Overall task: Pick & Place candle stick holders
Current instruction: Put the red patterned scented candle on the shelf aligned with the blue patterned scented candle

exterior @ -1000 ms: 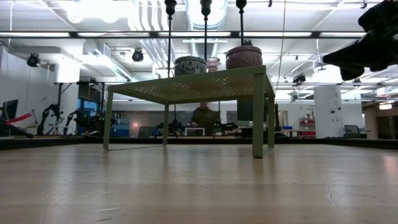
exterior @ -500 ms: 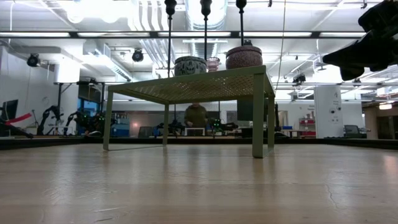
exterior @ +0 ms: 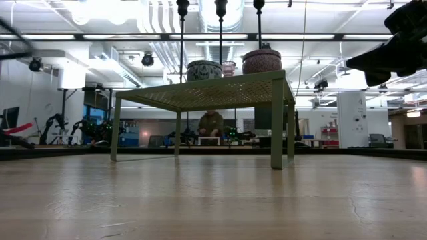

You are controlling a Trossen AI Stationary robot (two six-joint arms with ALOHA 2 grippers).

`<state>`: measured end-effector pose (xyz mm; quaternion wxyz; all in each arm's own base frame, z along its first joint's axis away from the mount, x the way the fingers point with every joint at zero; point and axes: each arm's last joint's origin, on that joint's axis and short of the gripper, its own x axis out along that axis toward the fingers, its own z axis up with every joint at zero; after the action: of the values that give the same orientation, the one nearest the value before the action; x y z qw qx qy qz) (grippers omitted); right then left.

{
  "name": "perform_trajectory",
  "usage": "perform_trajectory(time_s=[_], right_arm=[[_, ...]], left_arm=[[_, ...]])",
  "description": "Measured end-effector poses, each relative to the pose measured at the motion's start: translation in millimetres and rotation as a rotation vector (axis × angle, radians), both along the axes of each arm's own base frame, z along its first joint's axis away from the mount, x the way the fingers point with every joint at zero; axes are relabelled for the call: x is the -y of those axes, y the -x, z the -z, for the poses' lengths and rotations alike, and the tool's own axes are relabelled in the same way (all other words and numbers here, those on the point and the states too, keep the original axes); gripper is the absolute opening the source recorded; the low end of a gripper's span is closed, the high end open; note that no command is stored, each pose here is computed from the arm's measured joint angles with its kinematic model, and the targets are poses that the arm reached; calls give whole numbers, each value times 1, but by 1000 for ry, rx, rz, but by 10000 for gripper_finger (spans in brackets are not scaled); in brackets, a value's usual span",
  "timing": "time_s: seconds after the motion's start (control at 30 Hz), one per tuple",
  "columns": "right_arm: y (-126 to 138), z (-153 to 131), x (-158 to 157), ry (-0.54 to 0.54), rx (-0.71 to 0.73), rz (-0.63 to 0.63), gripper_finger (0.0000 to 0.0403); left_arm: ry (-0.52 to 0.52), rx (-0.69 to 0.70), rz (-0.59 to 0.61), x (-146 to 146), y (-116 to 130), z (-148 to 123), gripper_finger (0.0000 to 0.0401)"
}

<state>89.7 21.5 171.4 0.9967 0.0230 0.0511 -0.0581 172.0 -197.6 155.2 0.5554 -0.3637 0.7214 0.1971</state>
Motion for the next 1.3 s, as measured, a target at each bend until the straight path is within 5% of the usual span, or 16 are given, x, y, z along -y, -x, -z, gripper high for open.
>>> perform_trajectory(time_s=[0.4,0.83,1.3], right_arm=[[0,0,0,0,0,0,8],[0,0,0,0,0,0,8],[0,0,0,1,0,1,8]], left_arm=[[10,109,68,-60,-34,-19,304],[11,341,-24,-143,-53,-60,305],[-211,603,-335,-181,-55,-120,305]])
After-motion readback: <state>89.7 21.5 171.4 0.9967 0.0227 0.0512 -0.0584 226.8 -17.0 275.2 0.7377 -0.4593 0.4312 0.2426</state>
